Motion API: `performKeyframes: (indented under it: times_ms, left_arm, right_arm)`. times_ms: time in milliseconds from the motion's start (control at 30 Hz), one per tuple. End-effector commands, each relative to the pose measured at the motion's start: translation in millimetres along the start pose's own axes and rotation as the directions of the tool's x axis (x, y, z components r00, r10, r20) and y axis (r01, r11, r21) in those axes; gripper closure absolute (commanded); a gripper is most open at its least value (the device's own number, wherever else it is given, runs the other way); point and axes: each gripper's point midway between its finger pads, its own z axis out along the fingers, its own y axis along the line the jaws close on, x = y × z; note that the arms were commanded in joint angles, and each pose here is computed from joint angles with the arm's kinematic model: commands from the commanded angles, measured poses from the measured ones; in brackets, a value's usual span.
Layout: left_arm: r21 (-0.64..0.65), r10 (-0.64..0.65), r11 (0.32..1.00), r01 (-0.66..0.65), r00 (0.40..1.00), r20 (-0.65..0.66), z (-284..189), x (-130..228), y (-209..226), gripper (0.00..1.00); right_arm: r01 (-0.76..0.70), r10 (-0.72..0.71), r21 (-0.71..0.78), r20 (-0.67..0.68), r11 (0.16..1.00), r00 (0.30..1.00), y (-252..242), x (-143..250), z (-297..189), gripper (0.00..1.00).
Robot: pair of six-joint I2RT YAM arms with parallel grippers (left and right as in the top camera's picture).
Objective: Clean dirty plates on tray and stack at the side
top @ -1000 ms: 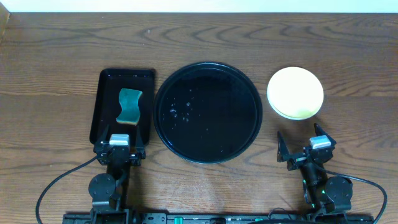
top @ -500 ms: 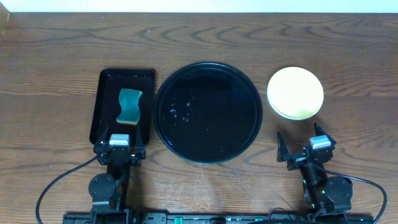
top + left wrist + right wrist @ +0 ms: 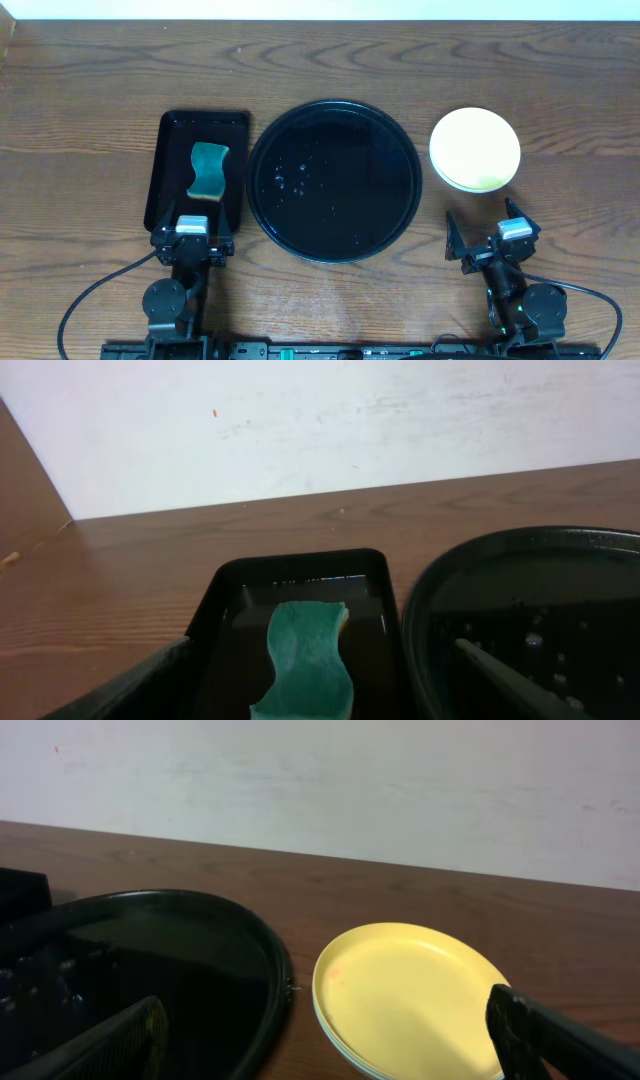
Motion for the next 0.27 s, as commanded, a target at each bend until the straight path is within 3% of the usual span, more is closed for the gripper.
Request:
performKeyframes:
  times_ms: [0, 233]
  left_arm:
    - [0.023, 0.008, 1.000, -0.007, 0.999, -0.045, 0.0, 13.2, -4.7, 0.21]
    - [0.023, 0.008, 1.000, -0.007, 0.999, -0.045, 0.0, 13.2, -4.7, 0.21]
  right_arm:
    - [0.005, -0.005, -0.007, 0.003, 1.000, 1.000, 1.8, -0.5, -0.3, 0.01]
    - [0.005, -0.005, -0.008, 0.003, 1.000, 1.000, 1.8, -0.3, -0.3, 0.01]
